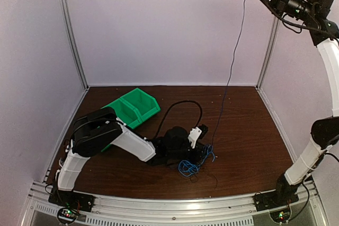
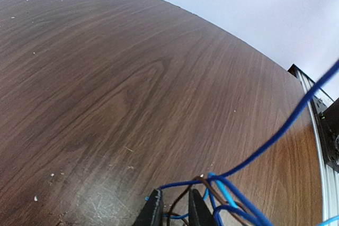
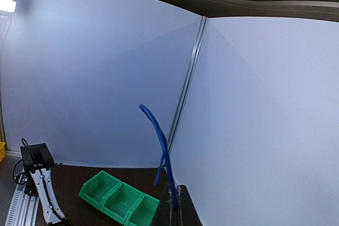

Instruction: Untangle the cables

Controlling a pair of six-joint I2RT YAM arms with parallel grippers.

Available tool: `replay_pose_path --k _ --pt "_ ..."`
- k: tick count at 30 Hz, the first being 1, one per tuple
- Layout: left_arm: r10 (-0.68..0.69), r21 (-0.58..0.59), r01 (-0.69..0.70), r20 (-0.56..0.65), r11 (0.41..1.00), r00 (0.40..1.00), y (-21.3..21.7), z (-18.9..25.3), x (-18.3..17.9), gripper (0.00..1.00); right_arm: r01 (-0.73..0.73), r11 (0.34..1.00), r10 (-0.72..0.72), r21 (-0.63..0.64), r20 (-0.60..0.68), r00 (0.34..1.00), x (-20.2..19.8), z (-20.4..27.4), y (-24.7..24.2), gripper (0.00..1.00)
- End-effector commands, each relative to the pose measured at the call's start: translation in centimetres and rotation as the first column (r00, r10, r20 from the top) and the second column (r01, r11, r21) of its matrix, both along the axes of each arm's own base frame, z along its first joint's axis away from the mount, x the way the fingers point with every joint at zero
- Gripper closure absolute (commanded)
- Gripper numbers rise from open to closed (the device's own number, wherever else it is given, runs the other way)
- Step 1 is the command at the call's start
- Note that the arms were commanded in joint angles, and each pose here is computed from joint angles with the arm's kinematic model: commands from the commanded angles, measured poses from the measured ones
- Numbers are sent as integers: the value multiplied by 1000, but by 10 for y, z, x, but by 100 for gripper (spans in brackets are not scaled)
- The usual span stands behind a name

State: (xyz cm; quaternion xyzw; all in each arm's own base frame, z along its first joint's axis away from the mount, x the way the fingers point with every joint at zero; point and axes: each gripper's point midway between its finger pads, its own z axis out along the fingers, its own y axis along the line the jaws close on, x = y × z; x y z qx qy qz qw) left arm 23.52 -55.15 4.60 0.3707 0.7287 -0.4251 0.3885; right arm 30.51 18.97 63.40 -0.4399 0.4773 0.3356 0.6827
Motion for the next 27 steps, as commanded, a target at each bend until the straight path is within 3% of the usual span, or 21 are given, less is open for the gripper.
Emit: replay_pose_path --k 1,10,19,27 --pt "1 11 -1 -10 1000 1000 0 -8 -3 82 -14 998 9 53 96 995 -22 39 -25 100" --pt "16 14 -16 -14 1000 1000 1 -8 -1 78 28 998 -35 59 125 992 -19 46 -43 100" --pt "19 20 -18 -18 1000 1000 2 -11 -1 76 -27 996 7 89 220 975 -49 75 -62 100" --pt "34 17 -33 -11 999 999 3 -8 2 71 -2 996 -16 93 190 982 -39 66 -70 100"
